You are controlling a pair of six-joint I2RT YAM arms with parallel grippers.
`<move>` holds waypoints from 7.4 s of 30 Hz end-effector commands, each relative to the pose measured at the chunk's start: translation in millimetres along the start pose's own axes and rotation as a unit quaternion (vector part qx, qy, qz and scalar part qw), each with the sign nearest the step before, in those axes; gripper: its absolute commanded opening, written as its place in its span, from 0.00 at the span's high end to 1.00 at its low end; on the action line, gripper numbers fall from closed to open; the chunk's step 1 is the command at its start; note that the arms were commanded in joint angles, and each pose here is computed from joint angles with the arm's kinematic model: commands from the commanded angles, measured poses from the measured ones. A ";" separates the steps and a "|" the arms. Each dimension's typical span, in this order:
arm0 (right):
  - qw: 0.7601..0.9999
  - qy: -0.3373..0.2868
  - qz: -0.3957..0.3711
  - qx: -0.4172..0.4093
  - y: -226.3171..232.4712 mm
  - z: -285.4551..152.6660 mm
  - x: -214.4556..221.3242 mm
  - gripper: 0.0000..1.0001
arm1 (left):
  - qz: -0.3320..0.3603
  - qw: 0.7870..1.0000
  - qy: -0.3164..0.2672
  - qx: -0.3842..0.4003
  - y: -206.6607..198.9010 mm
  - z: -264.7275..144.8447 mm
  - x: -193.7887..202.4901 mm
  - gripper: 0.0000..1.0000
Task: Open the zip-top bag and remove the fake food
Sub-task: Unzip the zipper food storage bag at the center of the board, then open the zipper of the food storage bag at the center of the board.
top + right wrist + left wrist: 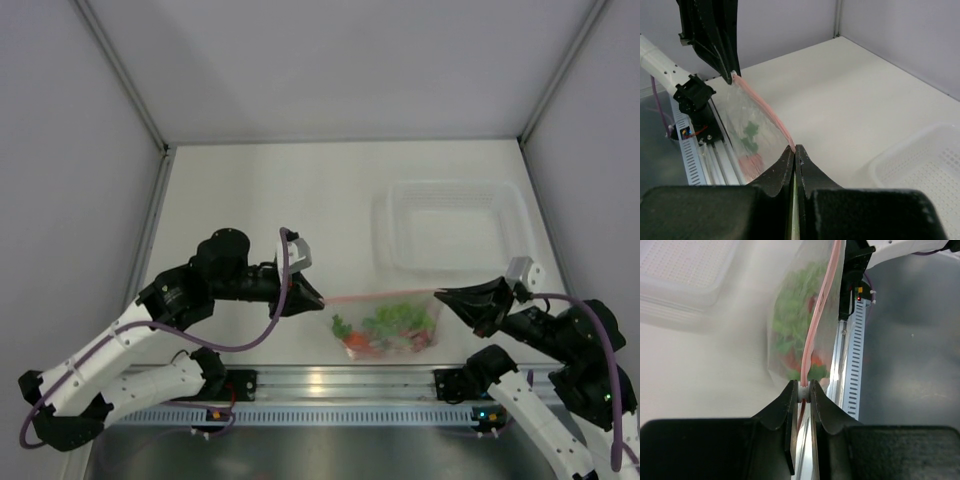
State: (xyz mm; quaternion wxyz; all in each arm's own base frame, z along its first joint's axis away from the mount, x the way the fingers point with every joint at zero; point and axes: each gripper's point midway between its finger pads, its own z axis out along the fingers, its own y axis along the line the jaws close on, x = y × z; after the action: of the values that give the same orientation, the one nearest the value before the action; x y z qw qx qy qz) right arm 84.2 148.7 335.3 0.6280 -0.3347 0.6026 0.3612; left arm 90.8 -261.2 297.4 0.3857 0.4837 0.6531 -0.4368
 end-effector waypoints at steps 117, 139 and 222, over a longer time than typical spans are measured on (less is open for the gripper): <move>0.996 -0.039 0.074 -0.027 -2.0 31.3 -31.1 0.43 | -0.048 0.957 -0.025 -0.285 100.7 1.0 -60.6 1.00; 0.916 -0.045 0.389 0.082 -61.1 98.5 8.7 0.48 | -0.234 0.744 -0.111 -0.616 210.6 -67.7 -77.1 1.00; 0.884 0.238 0.279 0.289 -99.0 189.4 198.0 1.00 | -0.214 0.696 -0.176 -0.662 206.1 -21.3 6.0 1.00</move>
State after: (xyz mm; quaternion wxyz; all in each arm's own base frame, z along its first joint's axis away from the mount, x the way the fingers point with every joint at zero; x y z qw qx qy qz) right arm 272.5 291.7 136.6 0.3935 -0.0213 0.8839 0.2518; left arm 281.0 -192.5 254.9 0.6077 -0.0765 0.7902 0.0219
